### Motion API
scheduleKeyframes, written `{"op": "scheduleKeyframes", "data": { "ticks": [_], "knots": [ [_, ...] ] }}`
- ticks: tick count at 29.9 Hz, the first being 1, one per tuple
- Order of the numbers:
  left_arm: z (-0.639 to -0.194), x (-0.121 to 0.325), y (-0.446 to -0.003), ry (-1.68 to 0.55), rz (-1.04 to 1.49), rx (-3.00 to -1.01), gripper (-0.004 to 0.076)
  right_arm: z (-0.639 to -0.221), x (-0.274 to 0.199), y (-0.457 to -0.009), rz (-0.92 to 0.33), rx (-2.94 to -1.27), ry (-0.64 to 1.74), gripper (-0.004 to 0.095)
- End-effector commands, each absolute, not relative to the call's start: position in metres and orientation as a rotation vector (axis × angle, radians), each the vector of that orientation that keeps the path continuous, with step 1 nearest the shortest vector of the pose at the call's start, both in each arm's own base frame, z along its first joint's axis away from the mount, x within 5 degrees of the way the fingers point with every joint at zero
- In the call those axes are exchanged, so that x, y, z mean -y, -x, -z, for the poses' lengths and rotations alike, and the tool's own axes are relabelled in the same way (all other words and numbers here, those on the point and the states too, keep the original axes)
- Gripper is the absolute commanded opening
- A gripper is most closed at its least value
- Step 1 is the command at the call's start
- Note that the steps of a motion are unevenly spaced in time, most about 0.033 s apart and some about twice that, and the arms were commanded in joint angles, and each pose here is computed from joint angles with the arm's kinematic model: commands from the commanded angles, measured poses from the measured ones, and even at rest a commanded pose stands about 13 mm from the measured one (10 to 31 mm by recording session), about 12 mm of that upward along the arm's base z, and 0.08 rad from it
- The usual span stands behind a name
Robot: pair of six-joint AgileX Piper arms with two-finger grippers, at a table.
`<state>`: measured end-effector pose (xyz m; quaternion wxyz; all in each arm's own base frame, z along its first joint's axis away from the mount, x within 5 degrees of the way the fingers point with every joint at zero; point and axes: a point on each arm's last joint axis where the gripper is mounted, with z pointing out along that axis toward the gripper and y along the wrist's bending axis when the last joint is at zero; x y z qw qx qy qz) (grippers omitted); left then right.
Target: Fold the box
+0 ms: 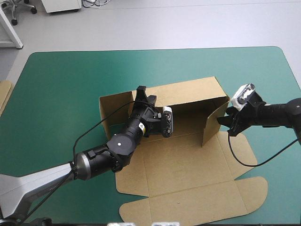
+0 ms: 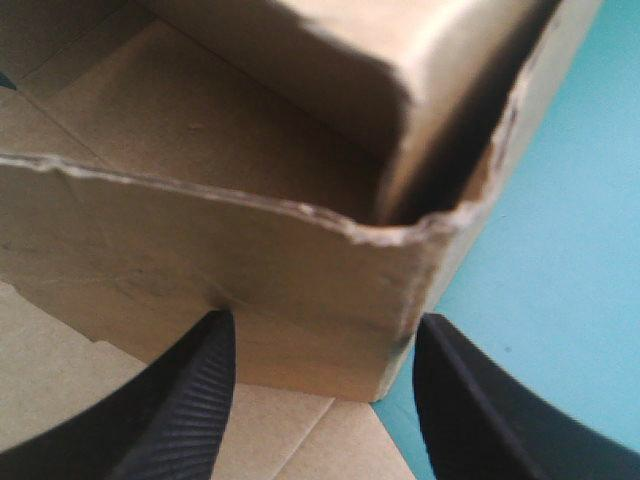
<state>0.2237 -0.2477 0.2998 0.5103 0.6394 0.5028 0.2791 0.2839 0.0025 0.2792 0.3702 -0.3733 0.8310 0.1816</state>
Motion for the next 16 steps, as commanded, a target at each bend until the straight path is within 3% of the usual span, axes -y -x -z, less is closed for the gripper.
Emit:
{"op": "scheduleKeyframes", "data": {
  "ticks": [1, 16],
  "knots": [
    [-0.319, 0.246, -0.221, -1.485, -0.650, -1.176, -0.0010, -0.295, -0.012, -0.285, -0.433, -2.059, 0.965, 0.0539],
    [-0.319, 0.246, -0.221, -1.483, -0.646, -1.182, -0.0010, -0.304, -0.016, -0.299, -0.371, -1.995, 0.770, 0.0539]
  ]
}}
